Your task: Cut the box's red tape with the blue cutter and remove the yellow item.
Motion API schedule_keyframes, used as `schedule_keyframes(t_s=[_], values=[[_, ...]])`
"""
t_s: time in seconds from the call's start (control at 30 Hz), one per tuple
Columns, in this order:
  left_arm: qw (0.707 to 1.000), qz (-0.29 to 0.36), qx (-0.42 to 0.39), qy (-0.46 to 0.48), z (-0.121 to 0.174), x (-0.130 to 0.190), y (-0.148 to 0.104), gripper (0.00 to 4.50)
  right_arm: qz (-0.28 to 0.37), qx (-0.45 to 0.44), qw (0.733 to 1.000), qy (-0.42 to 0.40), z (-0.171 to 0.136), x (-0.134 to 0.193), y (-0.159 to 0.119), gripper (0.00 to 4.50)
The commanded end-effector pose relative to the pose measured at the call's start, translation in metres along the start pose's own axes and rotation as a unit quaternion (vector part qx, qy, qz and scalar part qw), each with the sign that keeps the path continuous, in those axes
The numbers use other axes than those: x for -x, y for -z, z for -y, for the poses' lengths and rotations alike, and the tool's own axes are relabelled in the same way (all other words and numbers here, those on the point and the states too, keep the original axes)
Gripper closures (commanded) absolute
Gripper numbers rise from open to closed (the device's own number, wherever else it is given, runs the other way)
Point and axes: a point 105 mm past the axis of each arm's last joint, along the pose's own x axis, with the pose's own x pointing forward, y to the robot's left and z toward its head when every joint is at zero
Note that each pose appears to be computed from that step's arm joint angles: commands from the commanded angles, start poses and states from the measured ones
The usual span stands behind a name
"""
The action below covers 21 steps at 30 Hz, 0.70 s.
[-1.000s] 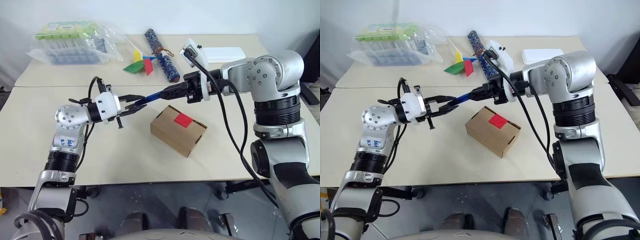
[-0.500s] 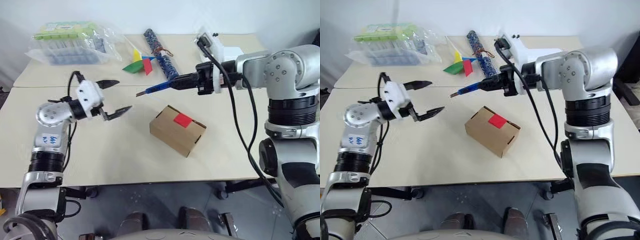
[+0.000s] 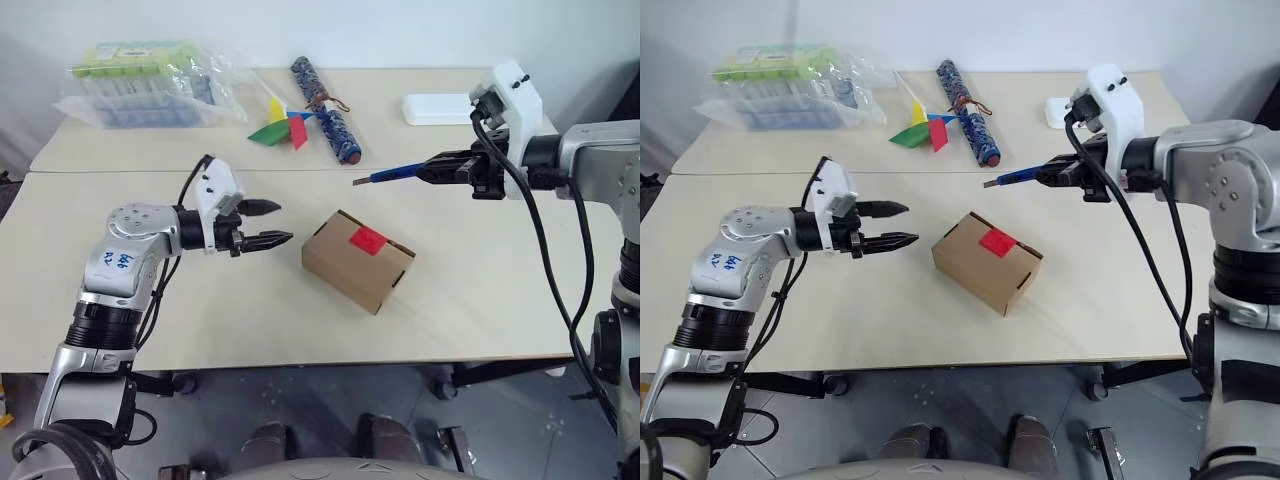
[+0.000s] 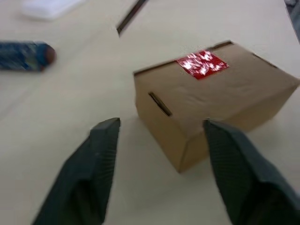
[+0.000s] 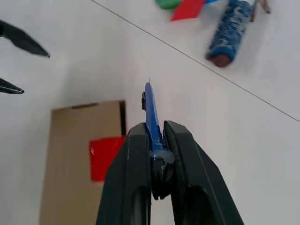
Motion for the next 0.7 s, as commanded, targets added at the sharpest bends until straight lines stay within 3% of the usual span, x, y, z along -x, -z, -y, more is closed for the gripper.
schedule_keyframes(t_s=[0.03,0.2,0.23,0.47,0.7], values=[[0.999,-0.007,-0.035,0.038,0.008,-0.017,-0.027,2.75,0.034,0.034,0.999,0.02,-0.003,0.018,-0.014,4.34],[0.996,0.013,-0.019,0.085,0.014,-0.038,-0.047,4.39,0.026,0.051,0.998,0.026,-0.01,0.023,-0.007,4.34],[0.996,0.01,-0.016,0.092,0.015,-0.04,-0.047,4.5,0.025,0.052,0.998,0.027,-0.011,0.023,-0.006,4.34],[0.991,-0.062,0.003,0.119,0.019,-0.053,-0.023,4.5,0.017,0.059,0.998,0.025,-0.019,0.018,0.001,4.34],[0.99,-0.078,0.006,0.118,0.019,-0.069,-0.01,4.5,0.017,0.06,0.998,0.021,-0.021,0.01,0.005,4.34]])
